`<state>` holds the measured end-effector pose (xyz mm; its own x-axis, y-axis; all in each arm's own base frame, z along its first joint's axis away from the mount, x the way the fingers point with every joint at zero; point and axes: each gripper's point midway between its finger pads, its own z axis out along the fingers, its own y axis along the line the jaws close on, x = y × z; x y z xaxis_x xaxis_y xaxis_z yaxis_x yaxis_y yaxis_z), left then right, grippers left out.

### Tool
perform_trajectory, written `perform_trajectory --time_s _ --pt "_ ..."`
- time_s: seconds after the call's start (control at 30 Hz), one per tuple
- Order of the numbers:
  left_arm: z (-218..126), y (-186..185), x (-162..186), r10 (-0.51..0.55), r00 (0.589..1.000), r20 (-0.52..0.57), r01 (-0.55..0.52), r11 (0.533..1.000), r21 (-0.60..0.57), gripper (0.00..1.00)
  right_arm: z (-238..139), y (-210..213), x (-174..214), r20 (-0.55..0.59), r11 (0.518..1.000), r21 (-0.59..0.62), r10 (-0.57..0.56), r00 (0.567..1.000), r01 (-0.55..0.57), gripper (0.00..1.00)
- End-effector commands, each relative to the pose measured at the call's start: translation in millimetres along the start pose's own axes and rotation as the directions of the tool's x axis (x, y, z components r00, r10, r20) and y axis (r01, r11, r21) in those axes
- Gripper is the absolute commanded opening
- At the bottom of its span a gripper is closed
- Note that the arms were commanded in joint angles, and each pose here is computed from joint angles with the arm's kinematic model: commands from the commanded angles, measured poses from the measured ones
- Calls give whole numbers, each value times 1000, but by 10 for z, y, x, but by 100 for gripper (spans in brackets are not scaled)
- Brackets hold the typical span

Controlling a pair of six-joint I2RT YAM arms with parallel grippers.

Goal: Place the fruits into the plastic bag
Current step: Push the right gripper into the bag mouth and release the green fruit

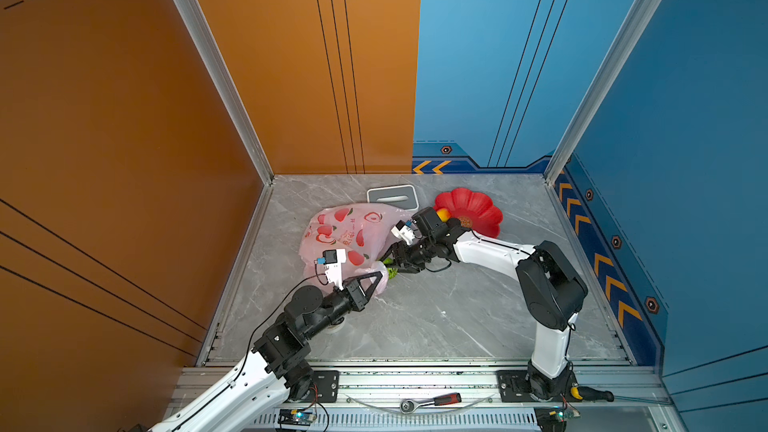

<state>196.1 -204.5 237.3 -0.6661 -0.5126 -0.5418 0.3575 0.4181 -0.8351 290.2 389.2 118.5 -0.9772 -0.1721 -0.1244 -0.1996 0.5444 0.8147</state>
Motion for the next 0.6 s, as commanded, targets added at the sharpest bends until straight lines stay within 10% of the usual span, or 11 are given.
perform_trajectory --time_s 0.0,0.57 --pt "-33 -194 -35 39 999 2 -39 997 64 0 32 127 -198 48 1000 -15 -21 999 22 58" --pt "-33 -207 40 46 999 -17 -45 996 76 0 226 268 -971 239 998 -55 51 970 -39 58"
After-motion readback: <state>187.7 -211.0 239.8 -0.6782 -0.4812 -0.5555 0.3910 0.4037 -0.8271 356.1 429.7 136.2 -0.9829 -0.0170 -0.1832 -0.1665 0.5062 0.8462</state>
